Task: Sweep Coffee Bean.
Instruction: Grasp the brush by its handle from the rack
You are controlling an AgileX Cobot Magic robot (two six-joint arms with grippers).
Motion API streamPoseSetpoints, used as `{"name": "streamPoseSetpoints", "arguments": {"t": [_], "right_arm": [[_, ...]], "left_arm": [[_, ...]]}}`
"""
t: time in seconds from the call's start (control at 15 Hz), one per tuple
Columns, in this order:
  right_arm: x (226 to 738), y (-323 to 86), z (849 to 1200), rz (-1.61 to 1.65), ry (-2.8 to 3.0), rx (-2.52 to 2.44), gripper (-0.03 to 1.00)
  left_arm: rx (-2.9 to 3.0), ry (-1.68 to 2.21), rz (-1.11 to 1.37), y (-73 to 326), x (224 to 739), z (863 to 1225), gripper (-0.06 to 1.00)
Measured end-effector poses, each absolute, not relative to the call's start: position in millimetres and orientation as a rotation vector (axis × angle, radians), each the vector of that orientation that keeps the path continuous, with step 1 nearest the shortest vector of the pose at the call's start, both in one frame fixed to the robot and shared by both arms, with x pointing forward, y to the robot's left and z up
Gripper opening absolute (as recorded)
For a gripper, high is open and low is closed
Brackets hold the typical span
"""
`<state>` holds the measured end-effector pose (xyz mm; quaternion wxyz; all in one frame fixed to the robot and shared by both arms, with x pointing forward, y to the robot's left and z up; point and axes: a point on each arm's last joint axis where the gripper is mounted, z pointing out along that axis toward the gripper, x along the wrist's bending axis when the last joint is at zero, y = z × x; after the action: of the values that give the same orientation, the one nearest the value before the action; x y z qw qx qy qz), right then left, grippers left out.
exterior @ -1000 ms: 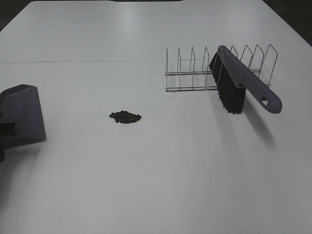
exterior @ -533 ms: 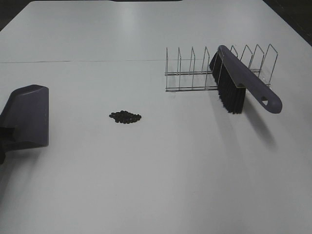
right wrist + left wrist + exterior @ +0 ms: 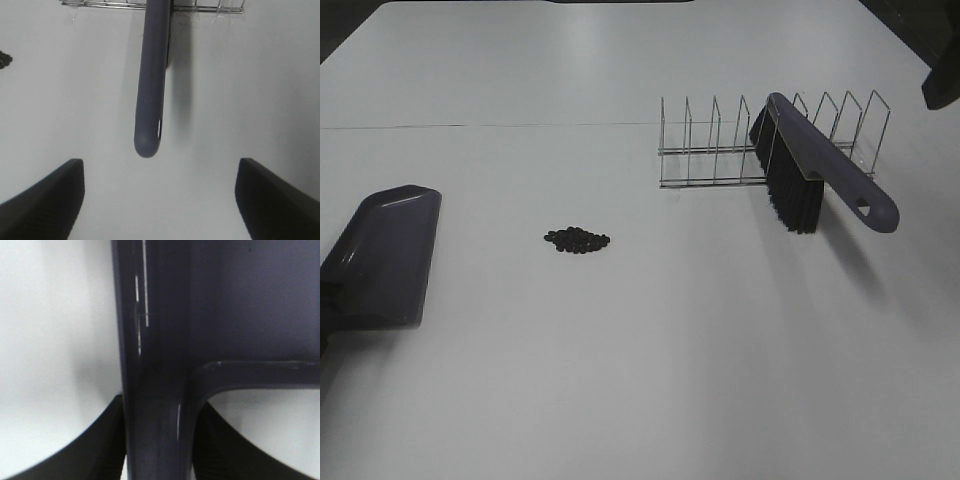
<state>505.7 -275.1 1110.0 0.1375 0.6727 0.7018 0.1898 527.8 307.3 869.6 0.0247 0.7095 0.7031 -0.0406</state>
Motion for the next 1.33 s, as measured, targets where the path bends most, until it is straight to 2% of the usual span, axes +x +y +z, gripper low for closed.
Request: {"name": "streamPoseSetpoints", "arguments": {"t": [0.13,0.53,0.8,0.87,1.33], "right_arm": [[545.8,-272.2,1103.9,0.527,2.048,1.954,0.72],[614.9,-267.3,1077.2,0.487,2.092,1.95,0.72],[657.4,-262.9,1048.0,0.546,2.096,1.882,0.72],[675.0,-261.8,1028.3,0.556,2.091,1.867,0.72],[705.6,-260.4,962.8,0.553,2.084,1.857,0.72]], "left_arm": [[2.204,2.174,-0.141,306.8,526.7,869.6,0.34],[2.205,2.175,-0.144,306.8,526.5,869.6,0.34],[2.207,2.176,-0.15,306.7,526.1,869.7,0.34],[2.208,2.175,-0.15,306.7,526.1,869.7,0.34],[2.208,2.175,-0.15,306.7,526.1,869.7,0.34]]}}
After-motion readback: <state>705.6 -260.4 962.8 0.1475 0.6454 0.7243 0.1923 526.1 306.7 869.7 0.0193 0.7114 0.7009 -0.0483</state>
